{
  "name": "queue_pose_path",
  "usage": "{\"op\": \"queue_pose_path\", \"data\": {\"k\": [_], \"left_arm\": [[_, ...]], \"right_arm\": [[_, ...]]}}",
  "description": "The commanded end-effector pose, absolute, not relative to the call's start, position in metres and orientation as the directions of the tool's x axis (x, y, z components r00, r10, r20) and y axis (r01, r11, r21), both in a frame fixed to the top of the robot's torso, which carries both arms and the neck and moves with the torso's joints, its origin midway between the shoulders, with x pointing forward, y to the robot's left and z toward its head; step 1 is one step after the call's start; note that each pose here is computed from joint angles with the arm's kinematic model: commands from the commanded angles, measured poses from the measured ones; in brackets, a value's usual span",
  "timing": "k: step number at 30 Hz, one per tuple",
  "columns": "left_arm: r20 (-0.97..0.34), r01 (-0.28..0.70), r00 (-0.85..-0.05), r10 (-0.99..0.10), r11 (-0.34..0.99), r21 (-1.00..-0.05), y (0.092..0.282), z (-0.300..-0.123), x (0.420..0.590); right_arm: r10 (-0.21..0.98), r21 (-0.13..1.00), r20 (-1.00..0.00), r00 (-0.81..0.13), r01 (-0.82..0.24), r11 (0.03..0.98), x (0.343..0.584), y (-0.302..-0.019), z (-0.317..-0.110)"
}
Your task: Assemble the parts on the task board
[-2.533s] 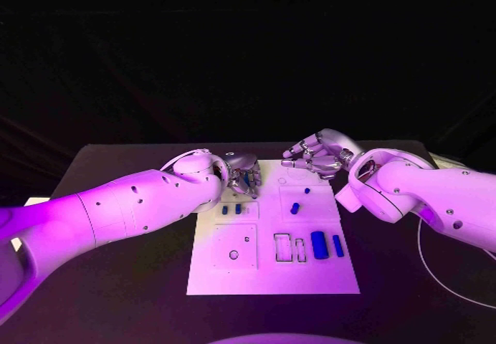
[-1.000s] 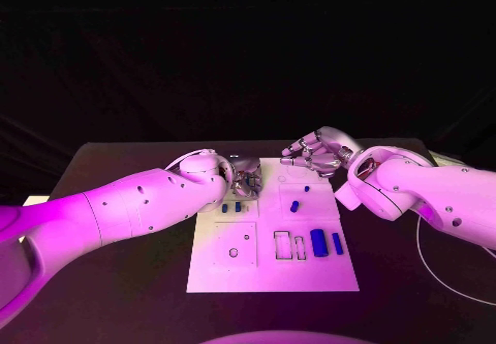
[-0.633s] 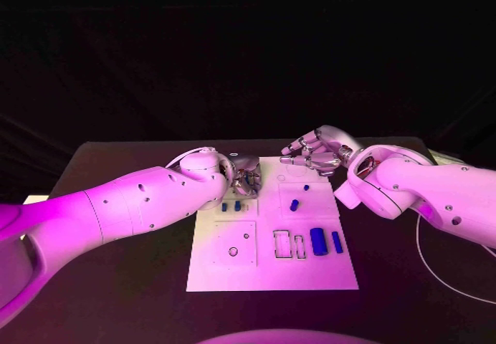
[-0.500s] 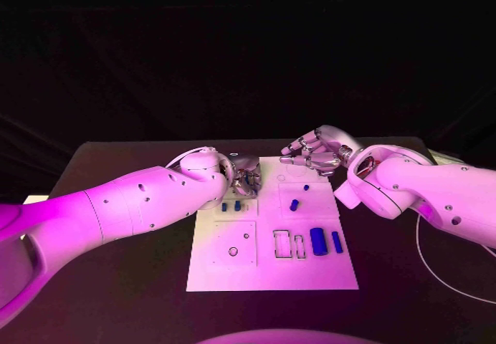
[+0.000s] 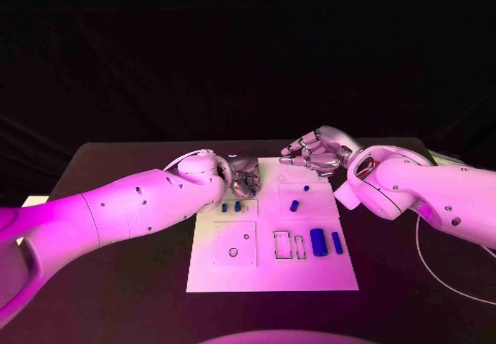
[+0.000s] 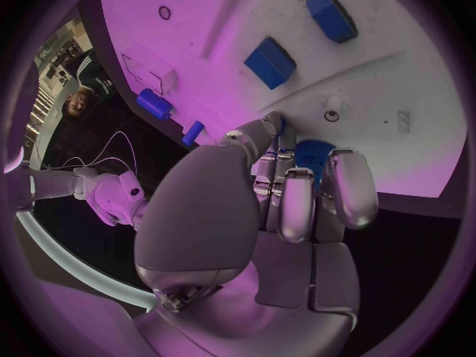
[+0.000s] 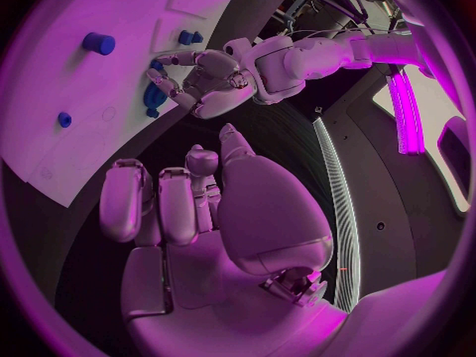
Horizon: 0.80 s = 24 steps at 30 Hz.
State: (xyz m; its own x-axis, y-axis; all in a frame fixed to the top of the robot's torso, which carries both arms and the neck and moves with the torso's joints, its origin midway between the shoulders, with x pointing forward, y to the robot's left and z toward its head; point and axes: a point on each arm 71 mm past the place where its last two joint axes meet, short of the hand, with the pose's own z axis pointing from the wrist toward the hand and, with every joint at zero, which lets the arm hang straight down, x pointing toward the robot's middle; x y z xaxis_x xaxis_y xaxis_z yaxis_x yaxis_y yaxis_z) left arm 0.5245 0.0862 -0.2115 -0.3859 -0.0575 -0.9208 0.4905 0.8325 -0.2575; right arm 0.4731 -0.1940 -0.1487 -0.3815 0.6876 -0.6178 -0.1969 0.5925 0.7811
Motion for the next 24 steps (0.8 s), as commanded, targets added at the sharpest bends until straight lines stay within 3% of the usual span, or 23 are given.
{"op": "queue_pose_path", "data": {"k": [1, 11, 24], "left_arm": [[-0.927, 0.499, -0.362, -0.096, 0.821, -0.280, 0.088, -0.207, 0.523], [-0.925, 0.490, -0.345, -0.160, 0.809, -0.323, 0.099, -0.193, 0.519], [-0.913, 0.439, -0.359, -0.194, 0.828, -0.349, 0.133, -0.184, 0.514]], "right_arm": [[0.681, 0.779, -0.621, -0.389, -0.210, 0.590, 0.472, -0.193, -0.148], [0.682, 0.780, -0.621, -0.388, -0.212, 0.589, 0.472, -0.193, -0.148], [0.683, 0.779, -0.622, -0.384, -0.210, 0.591, 0.471, -0.195, -0.148]]}}
